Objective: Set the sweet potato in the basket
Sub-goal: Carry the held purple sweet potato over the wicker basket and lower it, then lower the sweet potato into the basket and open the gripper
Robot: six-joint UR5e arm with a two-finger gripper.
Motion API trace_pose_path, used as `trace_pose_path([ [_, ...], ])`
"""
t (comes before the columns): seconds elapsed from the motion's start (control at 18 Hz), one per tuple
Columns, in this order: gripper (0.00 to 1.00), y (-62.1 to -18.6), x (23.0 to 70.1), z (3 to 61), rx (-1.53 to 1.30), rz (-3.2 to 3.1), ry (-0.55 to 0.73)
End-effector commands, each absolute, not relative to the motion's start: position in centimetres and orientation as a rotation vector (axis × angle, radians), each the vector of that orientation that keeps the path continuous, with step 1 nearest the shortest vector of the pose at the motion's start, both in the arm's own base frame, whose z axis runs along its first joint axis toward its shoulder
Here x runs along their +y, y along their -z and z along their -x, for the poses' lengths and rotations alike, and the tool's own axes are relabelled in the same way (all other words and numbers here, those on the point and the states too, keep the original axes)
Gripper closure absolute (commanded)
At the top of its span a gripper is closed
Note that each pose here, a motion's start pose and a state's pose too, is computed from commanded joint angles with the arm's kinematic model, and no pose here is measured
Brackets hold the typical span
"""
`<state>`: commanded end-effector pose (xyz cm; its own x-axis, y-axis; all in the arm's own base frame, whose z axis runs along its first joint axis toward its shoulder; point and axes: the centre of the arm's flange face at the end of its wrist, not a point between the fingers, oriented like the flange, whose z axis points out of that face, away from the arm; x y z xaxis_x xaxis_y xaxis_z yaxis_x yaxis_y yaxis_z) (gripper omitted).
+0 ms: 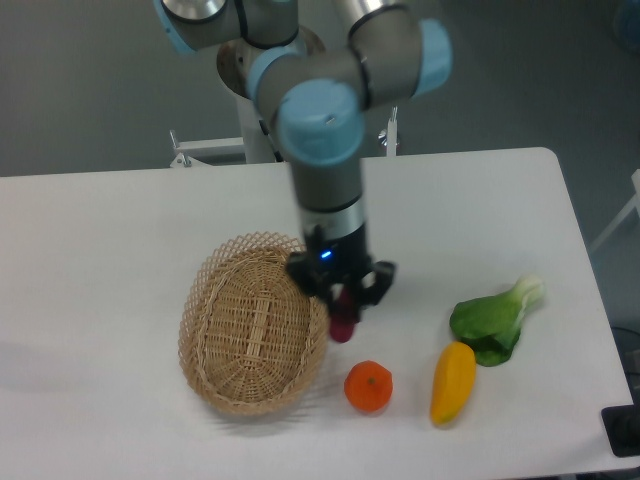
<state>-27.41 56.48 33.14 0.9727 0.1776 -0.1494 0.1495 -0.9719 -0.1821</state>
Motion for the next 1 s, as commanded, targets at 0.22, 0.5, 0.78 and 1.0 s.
trace_pose_path([
  [0.22, 0.60, -27.5, 57.4, 23.0, -0.176, 3.063, -0.395],
  [0.5, 0.59, -23.6, 57.1, 21.1, -0.168, 3.108, -0.377],
  [0.78, 0.58, -21.9, 56.7, 20.1, -0.132, 3.147, -0.358],
  [1.0, 0.51, -21.6, 56.7, 20.1, -0.129, 3.152, -0.355],
])
